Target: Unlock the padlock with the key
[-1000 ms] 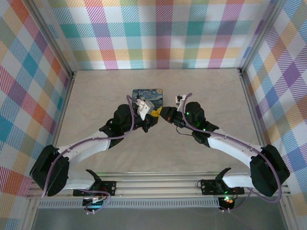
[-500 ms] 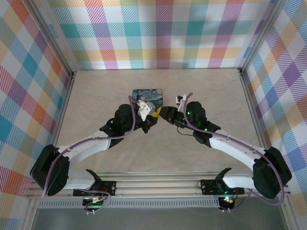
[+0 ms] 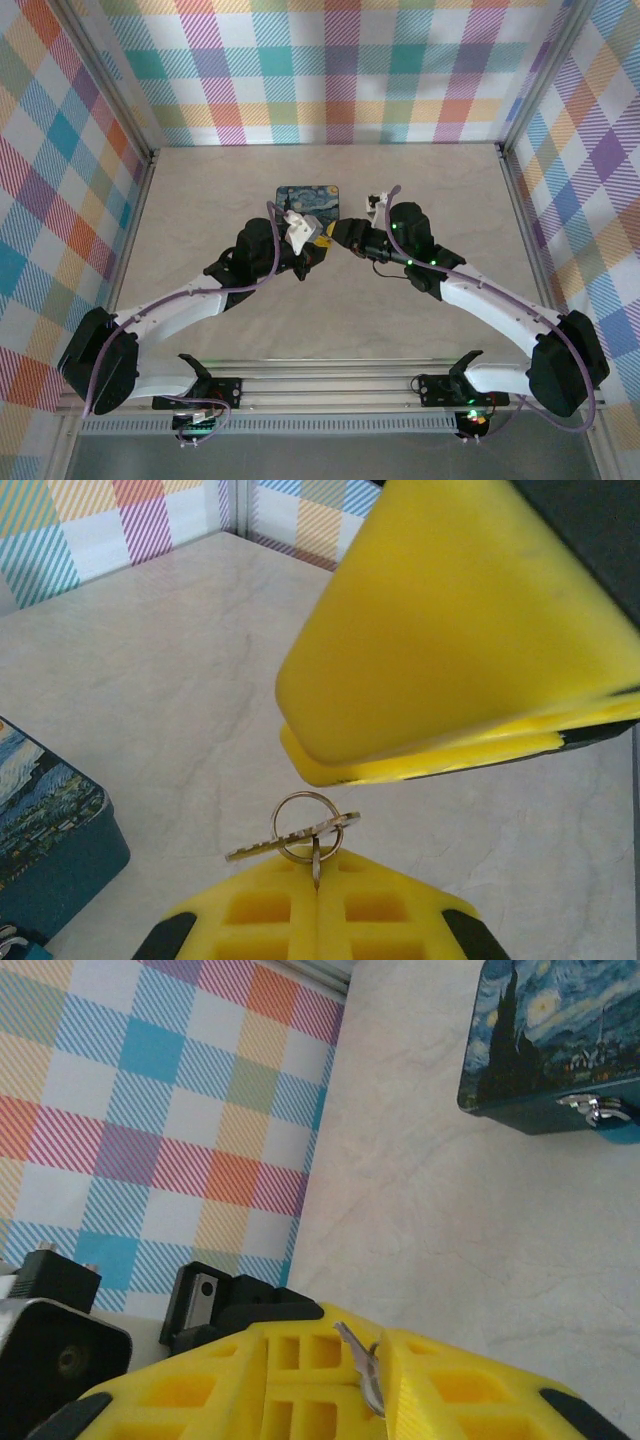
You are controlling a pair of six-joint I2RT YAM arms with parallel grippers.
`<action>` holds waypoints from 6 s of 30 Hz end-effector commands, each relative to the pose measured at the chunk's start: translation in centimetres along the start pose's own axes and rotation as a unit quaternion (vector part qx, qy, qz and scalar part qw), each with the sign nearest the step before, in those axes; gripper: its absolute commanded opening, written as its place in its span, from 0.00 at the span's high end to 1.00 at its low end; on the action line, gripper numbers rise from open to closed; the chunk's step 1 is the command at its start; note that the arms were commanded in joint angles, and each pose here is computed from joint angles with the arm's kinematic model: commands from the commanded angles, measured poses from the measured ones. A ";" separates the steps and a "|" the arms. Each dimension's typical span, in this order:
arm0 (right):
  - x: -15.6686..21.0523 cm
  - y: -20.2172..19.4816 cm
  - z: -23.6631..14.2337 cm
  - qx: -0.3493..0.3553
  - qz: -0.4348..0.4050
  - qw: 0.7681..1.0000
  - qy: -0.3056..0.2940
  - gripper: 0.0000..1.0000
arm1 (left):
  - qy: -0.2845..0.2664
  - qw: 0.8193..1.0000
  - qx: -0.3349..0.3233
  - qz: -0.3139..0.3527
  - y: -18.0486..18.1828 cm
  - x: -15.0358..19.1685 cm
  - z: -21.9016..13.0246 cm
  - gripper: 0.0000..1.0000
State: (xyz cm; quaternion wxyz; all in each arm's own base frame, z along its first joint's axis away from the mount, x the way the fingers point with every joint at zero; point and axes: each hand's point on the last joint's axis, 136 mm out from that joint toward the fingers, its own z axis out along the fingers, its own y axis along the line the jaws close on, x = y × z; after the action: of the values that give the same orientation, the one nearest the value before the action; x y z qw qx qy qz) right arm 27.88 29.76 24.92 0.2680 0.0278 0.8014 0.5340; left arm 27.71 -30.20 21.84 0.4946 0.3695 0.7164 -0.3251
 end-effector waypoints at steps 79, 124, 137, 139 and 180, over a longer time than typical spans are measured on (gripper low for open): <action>-1.2 -4.2 -3.9 0.137 0.030 0.990 -0.010 1.00 | 0.009 0.971 -0.094 0.221 -4.8 -4.0 1.2 0.47; -1.8 9.0 -10.3 -0.072 -0.226 0.971 -0.011 0.51 | -0.030 0.973 0.203 -0.108 -4.2 -6.1 -0.3 1.00; -1.1 8.7 -8.9 -0.113 -0.194 0.974 0.018 0.55 | -0.068 0.960 0.253 -0.102 -6.4 -9.6 -3.1 1.00; -1.0 8.5 -8.8 -0.113 -0.189 0.975 0.018 0.55 | -0.073 0.959 0.254 -0.100 -6.5 -10.0 -3.5 1.00; 0.2 8.1 -7.1 -0.144 -0.220 0.962 0.072 1.00 | -0.062 0.968 0.225 -0.091 -6.3 -10.1 -4.2 0.93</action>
State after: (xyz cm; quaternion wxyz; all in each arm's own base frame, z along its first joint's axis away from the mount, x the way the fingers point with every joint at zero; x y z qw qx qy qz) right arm 23.04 27.63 32.15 0.2916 -0.1897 0.7364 0.5803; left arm 22.63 -32.19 31.60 0.3859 0.3767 0.6372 -0.5506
